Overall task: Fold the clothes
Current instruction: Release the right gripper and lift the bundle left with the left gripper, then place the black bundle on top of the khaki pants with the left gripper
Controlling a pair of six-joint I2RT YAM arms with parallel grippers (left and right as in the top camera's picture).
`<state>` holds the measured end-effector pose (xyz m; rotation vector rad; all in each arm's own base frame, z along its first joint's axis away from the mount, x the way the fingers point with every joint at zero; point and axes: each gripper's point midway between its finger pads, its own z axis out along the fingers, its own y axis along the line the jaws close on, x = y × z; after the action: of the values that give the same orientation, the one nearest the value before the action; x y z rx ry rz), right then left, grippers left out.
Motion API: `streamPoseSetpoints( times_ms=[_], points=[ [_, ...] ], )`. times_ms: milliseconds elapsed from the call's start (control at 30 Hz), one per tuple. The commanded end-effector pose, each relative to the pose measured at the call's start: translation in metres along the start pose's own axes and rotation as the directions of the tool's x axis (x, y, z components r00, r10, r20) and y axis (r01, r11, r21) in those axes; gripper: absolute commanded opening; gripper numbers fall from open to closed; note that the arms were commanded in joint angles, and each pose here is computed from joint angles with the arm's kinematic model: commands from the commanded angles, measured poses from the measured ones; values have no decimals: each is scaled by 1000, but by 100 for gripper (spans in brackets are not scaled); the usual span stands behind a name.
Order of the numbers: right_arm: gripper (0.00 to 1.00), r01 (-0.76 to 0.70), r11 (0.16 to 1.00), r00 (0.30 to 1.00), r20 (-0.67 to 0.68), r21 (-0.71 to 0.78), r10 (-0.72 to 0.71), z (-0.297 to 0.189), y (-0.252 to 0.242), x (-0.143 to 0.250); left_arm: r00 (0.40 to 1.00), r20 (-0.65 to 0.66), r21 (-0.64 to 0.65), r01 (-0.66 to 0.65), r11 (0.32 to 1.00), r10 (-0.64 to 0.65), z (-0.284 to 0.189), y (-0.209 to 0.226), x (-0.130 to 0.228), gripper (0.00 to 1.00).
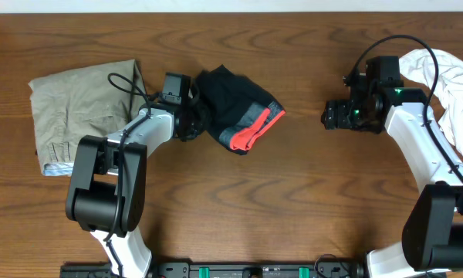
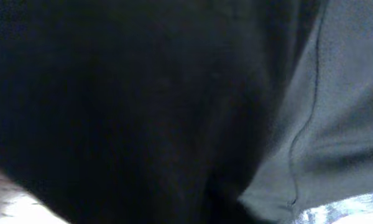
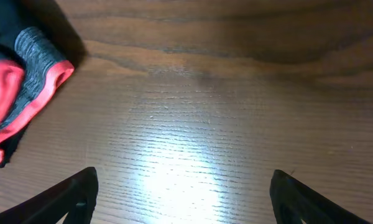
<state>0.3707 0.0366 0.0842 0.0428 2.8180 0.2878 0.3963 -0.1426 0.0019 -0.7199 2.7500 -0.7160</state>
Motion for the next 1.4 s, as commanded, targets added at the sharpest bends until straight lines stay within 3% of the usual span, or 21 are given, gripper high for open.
streamPoseSetpoints(
  times_ms=[0, 200, 400, 600, 767, 967, 1100, 1233, 1367],
  points=[
    [86, -10, 1000, 1000, 9, -9, 10, -3, 1, -5, 993, 22, -124, -117, 985, 120, 8, 29, -2, 6],
    [86, -11, 1000, 1000, 5, -8, 11, -3, 1, -4, 946, 45, -237, -303, 923, 322, -33, 36, -20, 6],
    [86, -11, 1000, 1000, 4, -8, 11, -3, 1, -4, 834, 67, -281, -511, 812, 548, -105, 30, -39, 6],
    [86, -11, 1000, 1000, 4, -8, 11, -3, 1, -4, 749, 73, -330, -605, 725, 658, -159, 45, -51, 6],
    [86, -11, 1000, 1000, 4, -8, 11, -3, 1, -4, 743, 100, -370, -590, 717, 662, -193, 57, -70, 6],
    [86, -11, 1000, 1000, 3, -8, 11, -3, 1, -4, 666, 80, -420, -652, 631, 741, -230, 59, -90, 6],
    [86, -11, 1000, 1000, 3, -8, 11, -3, 1, -3, 659, 103, -506, -611, 609, 745, -259, 65, -110, 6],
    [86, -11, 1000, 1000, 4, -8, 11, -3, 1, -4, 608, 90, -544, -633, 551, 789, -275, 72, -123, 6],
    [87, -11, 1000, 1000, 4, -8, 11, -3, 1, -4, 613, 66, -608, -601, 519, 787, -288, 93, -134, 6]
  ],
)
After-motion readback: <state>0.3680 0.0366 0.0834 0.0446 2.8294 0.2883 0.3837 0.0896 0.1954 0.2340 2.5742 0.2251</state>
